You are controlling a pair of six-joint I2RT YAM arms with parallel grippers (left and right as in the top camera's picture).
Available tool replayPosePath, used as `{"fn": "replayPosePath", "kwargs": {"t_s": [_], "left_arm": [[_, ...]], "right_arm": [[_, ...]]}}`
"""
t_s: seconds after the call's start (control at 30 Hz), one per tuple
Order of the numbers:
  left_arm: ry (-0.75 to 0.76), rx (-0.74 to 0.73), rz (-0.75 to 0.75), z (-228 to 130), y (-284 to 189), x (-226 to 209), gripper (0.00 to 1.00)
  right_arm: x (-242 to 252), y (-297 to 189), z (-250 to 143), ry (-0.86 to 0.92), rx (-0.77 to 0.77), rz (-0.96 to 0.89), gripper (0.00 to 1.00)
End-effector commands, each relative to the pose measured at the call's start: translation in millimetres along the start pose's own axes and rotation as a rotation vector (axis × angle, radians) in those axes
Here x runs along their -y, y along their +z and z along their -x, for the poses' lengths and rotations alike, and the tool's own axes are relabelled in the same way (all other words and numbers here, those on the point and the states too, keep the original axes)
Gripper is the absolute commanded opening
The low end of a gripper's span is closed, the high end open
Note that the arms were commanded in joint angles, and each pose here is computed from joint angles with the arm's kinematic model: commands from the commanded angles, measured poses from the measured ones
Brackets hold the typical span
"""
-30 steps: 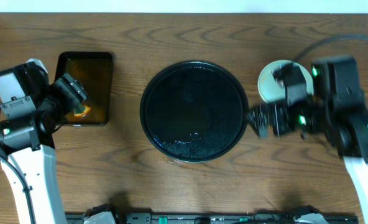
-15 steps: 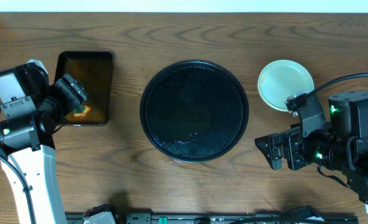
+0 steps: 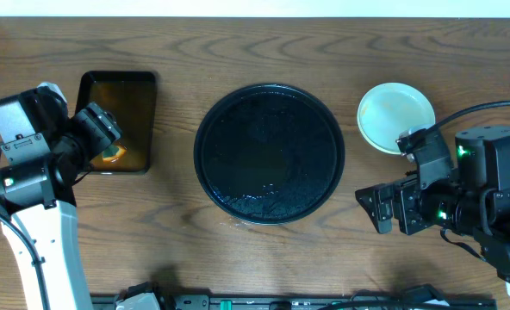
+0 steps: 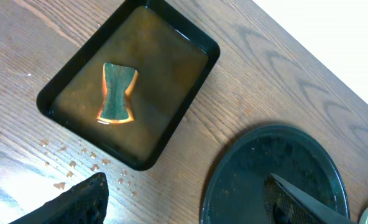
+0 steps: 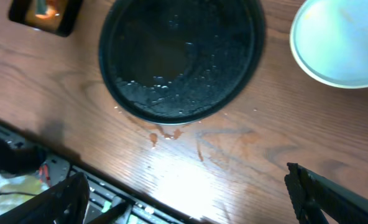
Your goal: Clean dirty plates on tray and stack at the side
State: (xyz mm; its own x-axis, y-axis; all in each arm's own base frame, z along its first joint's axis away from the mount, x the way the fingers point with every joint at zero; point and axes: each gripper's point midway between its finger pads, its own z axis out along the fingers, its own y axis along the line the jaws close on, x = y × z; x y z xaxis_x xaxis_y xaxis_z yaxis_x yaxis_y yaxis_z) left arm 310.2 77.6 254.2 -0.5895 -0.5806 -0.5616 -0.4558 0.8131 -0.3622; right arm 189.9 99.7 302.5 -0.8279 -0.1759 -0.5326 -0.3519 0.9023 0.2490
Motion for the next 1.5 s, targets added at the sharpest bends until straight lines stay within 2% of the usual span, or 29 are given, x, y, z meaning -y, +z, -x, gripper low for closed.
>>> {"fn": "replayPosePath", "kwargs": {"t_s": [0.0, 0.17, 0.37, 0.57, 0.93, 1.23, 1.47], "left_arm": [[0.003, -0.009, -0.005, -1.2, 1.4, 0.6, 0.79], [0.003, -0.010, -0.005, -1.3, 1.4, 0.6, 0.80], [0.003, -0.009, -0.005, -1.2, 1.4, 0.6, 0.80], [0.003, -0.010, -0.005, -1.3, 1.5, 0.6, 0.80], [0.003, -0.009, -0.005, -1.2, 1.4, 0.6, 0.80], [0.003, -0.009, -0.005, -1.2, 1.4, 0.6, 0.80], [0.003, -0.010, -0.005, -1.3, 1.4, 0.6, 0.80]], "right_arm": [[15.7, 10.9, -6.0, -0.003, -0.036, -0.074, 0.99], [33.7, 35.6, -8.1, -0.034, 0.032, -0.118, 0.99], [57.0, 70.8, -8.2, -0.049, 0.283, -0.140, 0.99], [82.5, 102.3, -29.3, -0.051, 0.511, -0.162, 0.99], [101.4, 108.6, -37.8, -0.102, 0.809, -0.218, 0.99], [104.9, 107.8, -36.1, -0.154, 0.974, -0.244, 0.99], [118.0, 100.4, -36.7, -0.116, 0.997, -0.325, 0.99]]}}
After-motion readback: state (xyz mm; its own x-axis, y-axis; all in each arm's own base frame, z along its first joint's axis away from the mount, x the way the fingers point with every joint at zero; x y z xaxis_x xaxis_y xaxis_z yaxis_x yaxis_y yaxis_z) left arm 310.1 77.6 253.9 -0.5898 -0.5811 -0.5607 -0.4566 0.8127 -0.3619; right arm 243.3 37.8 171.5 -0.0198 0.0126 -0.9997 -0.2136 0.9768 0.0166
